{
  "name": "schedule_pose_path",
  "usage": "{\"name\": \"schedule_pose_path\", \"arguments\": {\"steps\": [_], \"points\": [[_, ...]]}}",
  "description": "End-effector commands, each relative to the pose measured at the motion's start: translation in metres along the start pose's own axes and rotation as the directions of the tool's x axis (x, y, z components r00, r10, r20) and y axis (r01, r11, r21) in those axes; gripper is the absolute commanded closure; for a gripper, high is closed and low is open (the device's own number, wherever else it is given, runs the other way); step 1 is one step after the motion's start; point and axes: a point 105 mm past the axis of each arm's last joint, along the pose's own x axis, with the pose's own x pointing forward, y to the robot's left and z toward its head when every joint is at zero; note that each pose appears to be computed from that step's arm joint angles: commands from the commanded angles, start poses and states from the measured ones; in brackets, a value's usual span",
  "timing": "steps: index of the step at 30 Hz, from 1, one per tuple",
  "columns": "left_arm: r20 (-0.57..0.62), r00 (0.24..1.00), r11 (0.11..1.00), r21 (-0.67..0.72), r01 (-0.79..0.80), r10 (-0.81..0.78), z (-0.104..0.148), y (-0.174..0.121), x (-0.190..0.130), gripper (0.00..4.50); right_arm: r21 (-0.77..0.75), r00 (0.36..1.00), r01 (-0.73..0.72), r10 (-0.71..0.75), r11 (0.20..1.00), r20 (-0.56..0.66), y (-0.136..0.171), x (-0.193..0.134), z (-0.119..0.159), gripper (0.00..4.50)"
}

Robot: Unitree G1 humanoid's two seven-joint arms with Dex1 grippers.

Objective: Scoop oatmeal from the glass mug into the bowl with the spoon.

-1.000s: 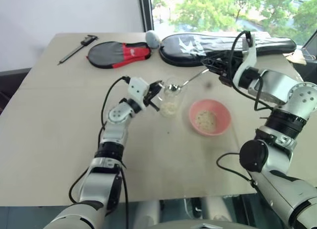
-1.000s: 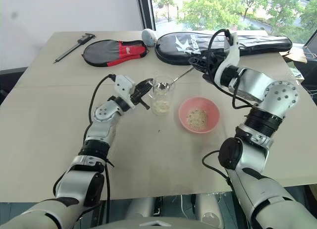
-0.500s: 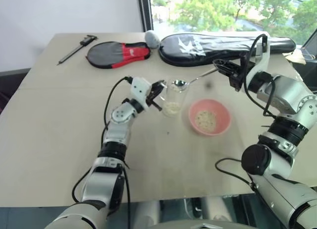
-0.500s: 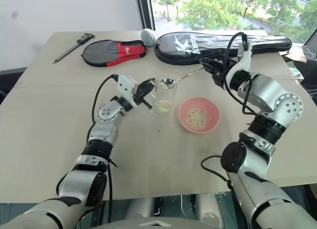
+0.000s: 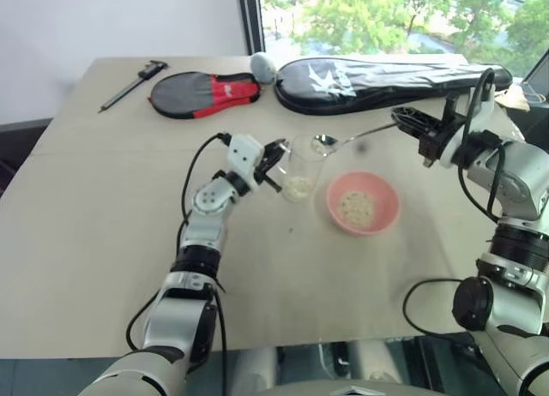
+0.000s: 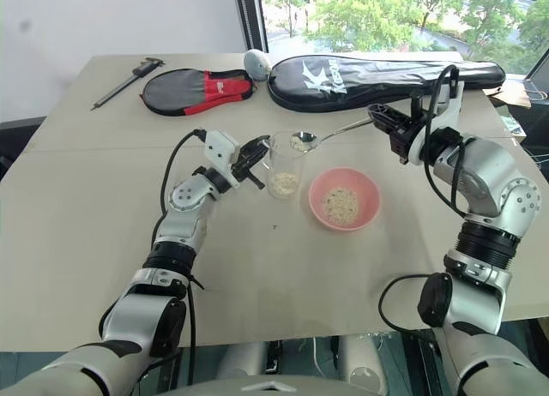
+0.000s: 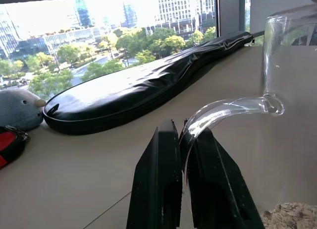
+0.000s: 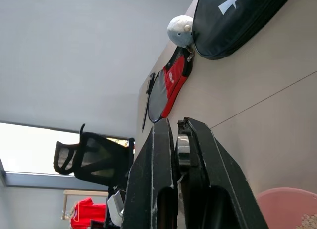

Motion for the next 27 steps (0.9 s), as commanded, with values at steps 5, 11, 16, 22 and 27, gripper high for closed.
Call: {"name": "schedule_pose_path", "arguments": {"steps": [5, 11, 16, 22, 27], "points": [[-0.002, 0.999, 0.997, 0.056, -0.054, 0.054, 0.003, 0.027, -0.011, 4.47, -0.033, 0.994, -0.093, 0.095, 0.995, 0.057, 0.011, -0.019, 0.008, 4.50], [-0.040, 0.996, 0.993, 0.094, -0.075, 0.079, -0.001, 0.044, -0.022, 4.47, -0.084, 0.994, -0.087, 0.092, 0.993, 0.057, -0.001, -0.039, 0.009, 4.50], [-0.046, 0.996, 0.992, 0.101, -0.077, 0.082, -0.002, 0.045, -0.025, 4.47, -0.179, 1.000, -0.014, 0.018, 0.984, 0.019, -0.016, -0.063, 0.011, 4.50], [-0.056, 0.997, 0.994, 0.106, -0.041, 0.047, -0.005, 0.036, -0.023, 4.47, -0.348, 0.989, 0.142, -0.143, 0.927, 0.025, -0.024, -0.069, 0.016, 4.50], [-0.064, 0.998, 0.993, 0.112, -0.022, 0.029, -0.007, 0.033, -0.023, 4.47, -0.570, 0.989, 0.119, -0.145, 0.813, 0.000, -0.007, -0.061, 0.009, 4.50]]}}
